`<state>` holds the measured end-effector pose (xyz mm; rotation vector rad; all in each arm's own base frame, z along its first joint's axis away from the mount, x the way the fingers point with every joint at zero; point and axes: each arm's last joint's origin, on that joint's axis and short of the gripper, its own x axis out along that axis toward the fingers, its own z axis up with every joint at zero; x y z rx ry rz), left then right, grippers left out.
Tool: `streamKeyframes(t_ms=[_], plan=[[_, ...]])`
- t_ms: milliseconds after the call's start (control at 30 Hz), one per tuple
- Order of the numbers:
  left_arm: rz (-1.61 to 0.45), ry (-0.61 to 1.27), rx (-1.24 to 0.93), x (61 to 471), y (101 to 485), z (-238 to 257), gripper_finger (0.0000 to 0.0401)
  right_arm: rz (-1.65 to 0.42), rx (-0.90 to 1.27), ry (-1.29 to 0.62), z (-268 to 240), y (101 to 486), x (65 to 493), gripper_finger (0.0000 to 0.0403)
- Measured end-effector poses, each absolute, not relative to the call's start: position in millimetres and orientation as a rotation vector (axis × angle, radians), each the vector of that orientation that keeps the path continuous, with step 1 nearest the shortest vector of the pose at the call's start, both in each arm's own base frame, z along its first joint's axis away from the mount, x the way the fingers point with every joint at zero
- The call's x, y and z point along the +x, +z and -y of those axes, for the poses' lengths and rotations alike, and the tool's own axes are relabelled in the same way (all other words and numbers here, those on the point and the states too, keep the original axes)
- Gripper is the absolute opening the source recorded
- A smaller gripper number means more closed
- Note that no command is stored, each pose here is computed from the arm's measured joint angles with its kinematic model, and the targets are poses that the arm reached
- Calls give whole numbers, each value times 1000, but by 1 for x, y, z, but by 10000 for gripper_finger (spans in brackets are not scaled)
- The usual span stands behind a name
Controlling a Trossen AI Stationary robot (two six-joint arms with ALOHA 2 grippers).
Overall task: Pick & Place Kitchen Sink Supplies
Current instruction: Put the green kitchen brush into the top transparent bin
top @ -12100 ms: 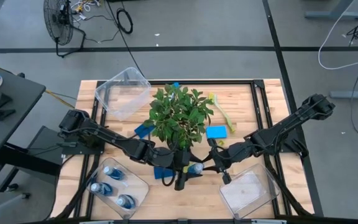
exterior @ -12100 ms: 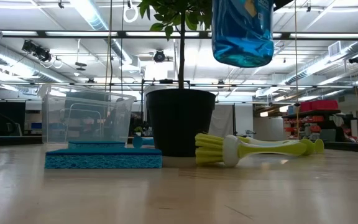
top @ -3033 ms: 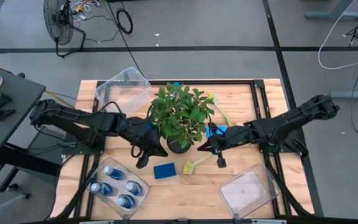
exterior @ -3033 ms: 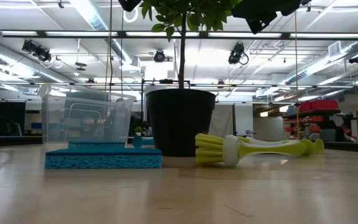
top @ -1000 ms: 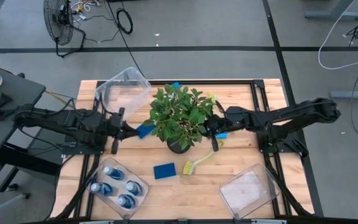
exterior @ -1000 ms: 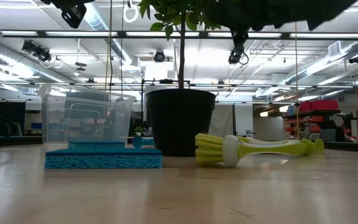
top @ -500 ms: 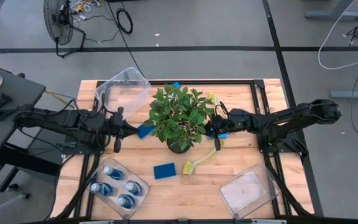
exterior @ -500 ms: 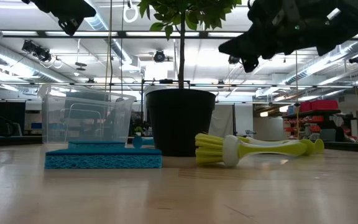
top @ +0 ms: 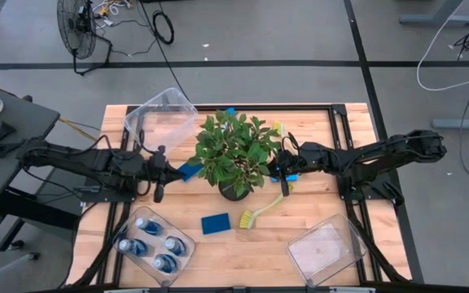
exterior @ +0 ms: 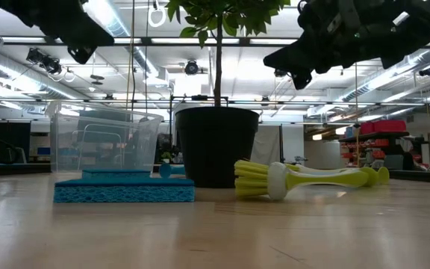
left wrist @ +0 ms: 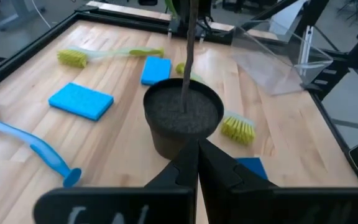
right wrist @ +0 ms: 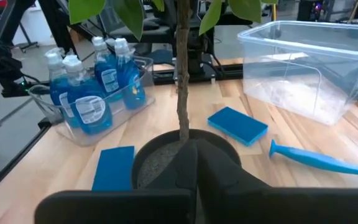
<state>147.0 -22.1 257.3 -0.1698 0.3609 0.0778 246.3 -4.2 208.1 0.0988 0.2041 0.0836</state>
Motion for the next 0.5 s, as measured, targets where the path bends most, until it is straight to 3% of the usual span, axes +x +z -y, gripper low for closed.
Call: streamKeyframes(t_ms=[500], plan=[[-346,93,-202,138,231,20,16,-237,94,133,3,205,245,4]])
